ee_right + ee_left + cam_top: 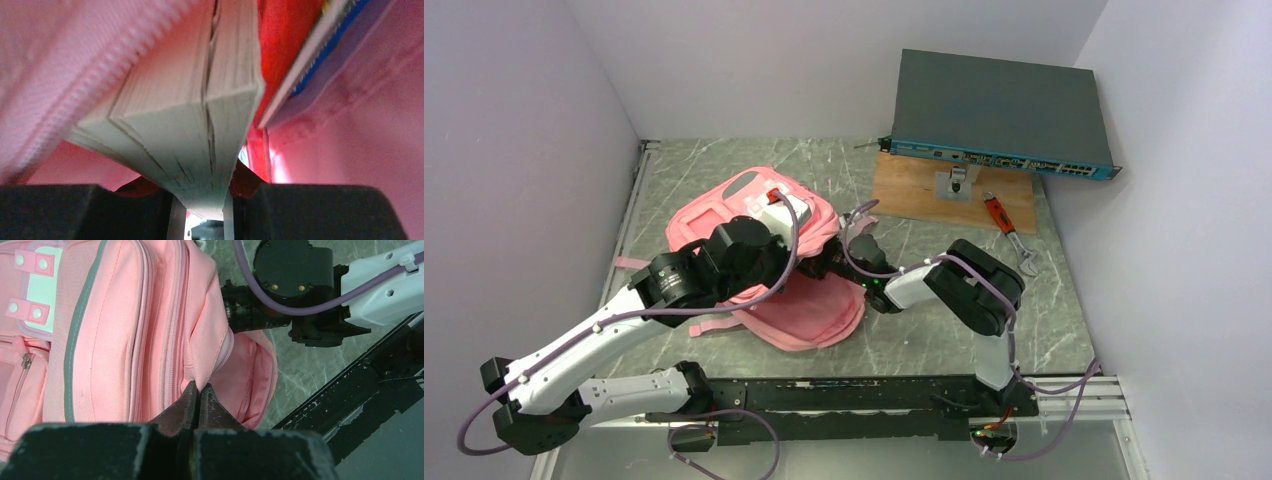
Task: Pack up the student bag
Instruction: Place the book in the student bag.
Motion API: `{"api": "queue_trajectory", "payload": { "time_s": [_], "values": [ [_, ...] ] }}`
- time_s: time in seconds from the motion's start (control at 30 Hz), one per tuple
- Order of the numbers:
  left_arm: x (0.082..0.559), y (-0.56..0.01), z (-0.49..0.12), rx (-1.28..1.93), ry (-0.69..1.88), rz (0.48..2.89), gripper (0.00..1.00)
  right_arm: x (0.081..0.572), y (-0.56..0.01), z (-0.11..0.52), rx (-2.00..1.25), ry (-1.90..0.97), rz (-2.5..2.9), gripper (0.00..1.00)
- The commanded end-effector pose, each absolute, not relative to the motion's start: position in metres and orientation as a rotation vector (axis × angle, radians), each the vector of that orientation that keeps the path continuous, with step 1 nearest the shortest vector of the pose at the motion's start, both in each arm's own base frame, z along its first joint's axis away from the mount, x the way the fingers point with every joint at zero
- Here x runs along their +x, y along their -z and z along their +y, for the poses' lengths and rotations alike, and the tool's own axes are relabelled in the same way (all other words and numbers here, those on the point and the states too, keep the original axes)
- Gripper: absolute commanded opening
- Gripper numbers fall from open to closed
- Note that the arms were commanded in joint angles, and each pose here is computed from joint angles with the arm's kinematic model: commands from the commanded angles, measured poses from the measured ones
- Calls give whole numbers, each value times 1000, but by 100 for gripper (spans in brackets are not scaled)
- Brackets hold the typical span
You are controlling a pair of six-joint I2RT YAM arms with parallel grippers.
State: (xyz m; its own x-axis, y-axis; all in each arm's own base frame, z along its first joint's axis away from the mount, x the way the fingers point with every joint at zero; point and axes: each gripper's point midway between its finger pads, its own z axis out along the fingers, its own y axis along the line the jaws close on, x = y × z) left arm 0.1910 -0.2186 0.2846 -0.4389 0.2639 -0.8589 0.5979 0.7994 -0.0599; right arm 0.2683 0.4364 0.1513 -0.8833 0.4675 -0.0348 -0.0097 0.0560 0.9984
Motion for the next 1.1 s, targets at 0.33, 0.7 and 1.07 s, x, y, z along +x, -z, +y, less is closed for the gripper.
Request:
{"api": "queue_trajectory", "payload": {
  "time_s": [0.33,0.7,1.07],
  "values": [
    [189,-345,-224,584,570,1863,0,325,-184,472,465,-1721,1815,8],
    [191,-341,-222,577,555,1860,0,307,-162,459,374,-1608,1933,67],
    [190,-337,-219,582,542,1866,0,273,-147,439,307,-1614,1994,71]
  ]
}}
